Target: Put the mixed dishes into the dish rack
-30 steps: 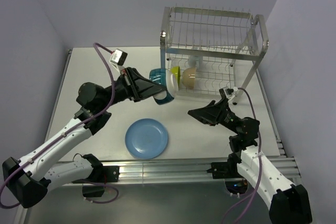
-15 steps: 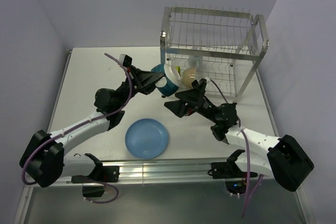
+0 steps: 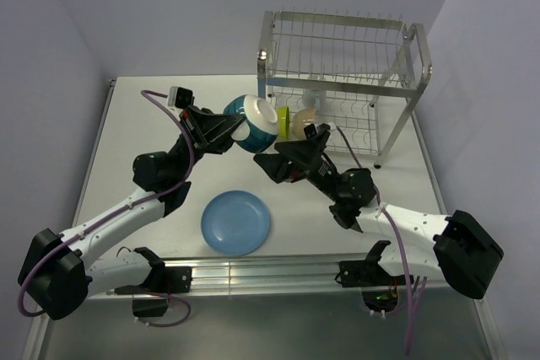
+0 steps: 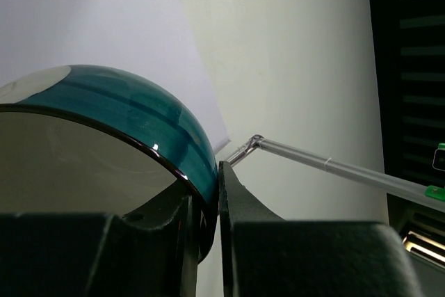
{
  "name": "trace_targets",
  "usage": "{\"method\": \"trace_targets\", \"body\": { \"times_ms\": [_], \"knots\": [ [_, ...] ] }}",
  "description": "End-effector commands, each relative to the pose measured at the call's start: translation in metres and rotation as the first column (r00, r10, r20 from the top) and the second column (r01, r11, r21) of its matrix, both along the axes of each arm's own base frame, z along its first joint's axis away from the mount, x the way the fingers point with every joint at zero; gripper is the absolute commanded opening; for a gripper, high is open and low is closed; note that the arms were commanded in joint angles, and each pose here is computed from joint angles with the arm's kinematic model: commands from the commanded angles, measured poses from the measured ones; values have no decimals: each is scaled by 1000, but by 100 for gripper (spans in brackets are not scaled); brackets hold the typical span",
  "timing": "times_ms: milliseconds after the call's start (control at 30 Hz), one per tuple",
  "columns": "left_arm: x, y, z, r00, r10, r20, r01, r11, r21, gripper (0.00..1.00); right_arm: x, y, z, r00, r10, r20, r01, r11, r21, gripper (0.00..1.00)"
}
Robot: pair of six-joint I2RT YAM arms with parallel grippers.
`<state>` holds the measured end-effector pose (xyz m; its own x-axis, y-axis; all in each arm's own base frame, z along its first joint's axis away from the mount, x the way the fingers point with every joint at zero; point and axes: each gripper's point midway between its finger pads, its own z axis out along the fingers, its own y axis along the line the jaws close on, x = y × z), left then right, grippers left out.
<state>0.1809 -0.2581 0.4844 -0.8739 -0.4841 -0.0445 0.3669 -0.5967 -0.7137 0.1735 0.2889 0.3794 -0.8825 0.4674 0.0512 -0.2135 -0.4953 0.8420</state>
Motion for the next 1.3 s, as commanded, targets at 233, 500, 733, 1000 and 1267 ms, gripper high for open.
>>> {"method": "trace_targets", "body": {
  "times_ms": [233,500,733,1000,1267],
  "knots": [
    [-122,78,63,882,26,470,115,956,-270,0,-64,-56,62,943,-79,322,-15,960,281,93],
    [-95,31,36,954,18,298,-90,969,230,0,-46,-27,-24,961,-100,258,149,973,-177,92],
    [-27,30,-103,955,294,-45,-130,548,826,0,-28,-75,-49,883,-329,334,462,736,-495,92],
    [-12,34,-221,906,398,-145,18,306,952,0,-18,-83,-55,871,-314,379,492,576,-653,91],
    [-11,22,-288,885,450,-120,107,55,993,0,-17,-82,-61,868,-302,394,496,564,-660,91]
  ]
}}
